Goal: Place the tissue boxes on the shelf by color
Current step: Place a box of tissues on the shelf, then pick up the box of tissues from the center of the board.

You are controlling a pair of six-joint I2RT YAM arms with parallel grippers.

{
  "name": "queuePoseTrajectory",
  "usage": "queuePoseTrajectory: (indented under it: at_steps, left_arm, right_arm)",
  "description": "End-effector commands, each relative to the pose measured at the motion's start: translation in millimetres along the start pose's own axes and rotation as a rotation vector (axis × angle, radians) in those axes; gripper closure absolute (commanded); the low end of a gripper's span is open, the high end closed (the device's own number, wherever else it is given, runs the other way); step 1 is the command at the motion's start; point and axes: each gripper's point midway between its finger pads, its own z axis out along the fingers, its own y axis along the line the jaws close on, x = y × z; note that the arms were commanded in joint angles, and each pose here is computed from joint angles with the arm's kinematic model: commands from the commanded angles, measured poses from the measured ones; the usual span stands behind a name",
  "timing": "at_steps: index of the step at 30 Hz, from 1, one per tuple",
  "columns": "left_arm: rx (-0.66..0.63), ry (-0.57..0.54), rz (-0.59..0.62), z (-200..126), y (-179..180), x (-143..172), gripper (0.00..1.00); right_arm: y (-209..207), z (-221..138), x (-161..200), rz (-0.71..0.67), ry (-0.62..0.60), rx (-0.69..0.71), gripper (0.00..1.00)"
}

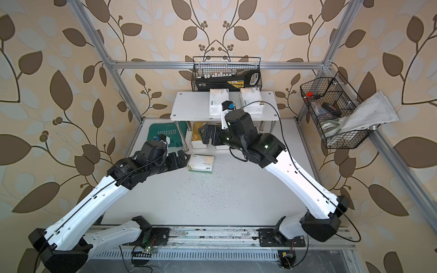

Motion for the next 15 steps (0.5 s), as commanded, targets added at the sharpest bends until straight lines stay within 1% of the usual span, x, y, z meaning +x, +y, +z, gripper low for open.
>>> queuePoseTrajectory:
  at_steps: [1, 4, 7, 11, 15]
  left_arm:
    - [-0.04, 0.015, -0.05, 22, 17, 13, 0.01]
    - [-0.078, 0.023, -0.066, 48, 30, 25, 0.01]
    - [-0.109, 0.011, -0.061, 71, 38, 29, 0.01]
    - [-0.141, -0.009, -0.026, 103, 40, 25, 0.01]
    - [-0.165, -0.023, 0.042, 133, 36, 16, 0.01]
  right_arm:
    - [-26, -2, 32, 0.02, 0.028, 0.055, 0.01]
    - [-60, -8, 70, 0.033, 0.07, 0.126, 0.01]
    - [-93, -11, 109, 0.054, 0.115, 0.192, 0.01]
    - [-126, -14, 151, 0.091, 0.154, 0.247, 0.01]
    - [-150, -18, 181, 0.141, 0.164, 0.281, 0.01]
